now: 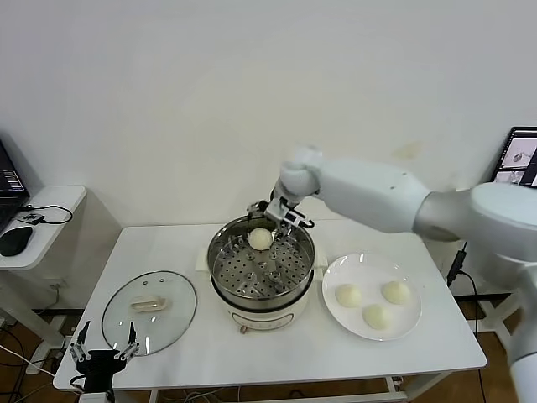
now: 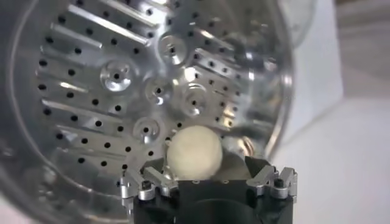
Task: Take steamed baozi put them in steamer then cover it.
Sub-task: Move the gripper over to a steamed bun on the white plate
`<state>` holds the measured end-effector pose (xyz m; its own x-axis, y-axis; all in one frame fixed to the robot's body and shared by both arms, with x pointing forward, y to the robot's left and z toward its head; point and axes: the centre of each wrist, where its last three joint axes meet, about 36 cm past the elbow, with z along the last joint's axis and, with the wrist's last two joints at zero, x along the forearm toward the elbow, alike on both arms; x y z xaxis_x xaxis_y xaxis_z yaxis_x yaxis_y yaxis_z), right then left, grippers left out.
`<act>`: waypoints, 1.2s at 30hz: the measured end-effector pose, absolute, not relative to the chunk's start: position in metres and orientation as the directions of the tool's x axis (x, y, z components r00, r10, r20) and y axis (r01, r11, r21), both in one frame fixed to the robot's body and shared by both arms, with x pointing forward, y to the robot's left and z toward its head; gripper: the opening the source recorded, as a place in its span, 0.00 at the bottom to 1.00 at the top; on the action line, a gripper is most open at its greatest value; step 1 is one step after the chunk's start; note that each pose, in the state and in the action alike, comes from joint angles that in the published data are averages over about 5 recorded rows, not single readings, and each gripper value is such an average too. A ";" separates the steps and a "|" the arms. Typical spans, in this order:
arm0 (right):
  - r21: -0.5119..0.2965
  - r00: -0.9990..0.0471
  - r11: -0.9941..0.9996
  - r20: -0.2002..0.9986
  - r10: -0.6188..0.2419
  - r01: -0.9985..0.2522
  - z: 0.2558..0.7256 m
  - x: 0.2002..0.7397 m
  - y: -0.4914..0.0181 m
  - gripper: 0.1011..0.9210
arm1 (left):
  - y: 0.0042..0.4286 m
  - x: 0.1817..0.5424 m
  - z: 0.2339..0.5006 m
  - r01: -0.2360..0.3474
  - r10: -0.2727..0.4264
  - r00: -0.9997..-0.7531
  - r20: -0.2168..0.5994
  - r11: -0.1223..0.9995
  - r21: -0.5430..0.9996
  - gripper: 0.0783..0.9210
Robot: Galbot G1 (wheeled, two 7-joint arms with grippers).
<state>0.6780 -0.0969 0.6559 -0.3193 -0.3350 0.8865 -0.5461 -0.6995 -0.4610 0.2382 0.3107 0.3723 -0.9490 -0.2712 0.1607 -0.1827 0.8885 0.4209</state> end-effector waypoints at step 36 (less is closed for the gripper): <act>-0.292 -0.266 -0.268 0.955 -0.130 -0.918 0.546 0.581 -0.318 0.88 | 0.317 0.245 0.368 -0.148 -0.249 -0.952 0.177 0.882 0.447 0.88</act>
<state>0.5814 -0.3178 0.5464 -0.2662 -0.1300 0.9551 -0.9181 -0.2678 -0.2923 0.2451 0.3169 0.3676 -0.9521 -0.2493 0.1769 -0.1480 0.8822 0.4469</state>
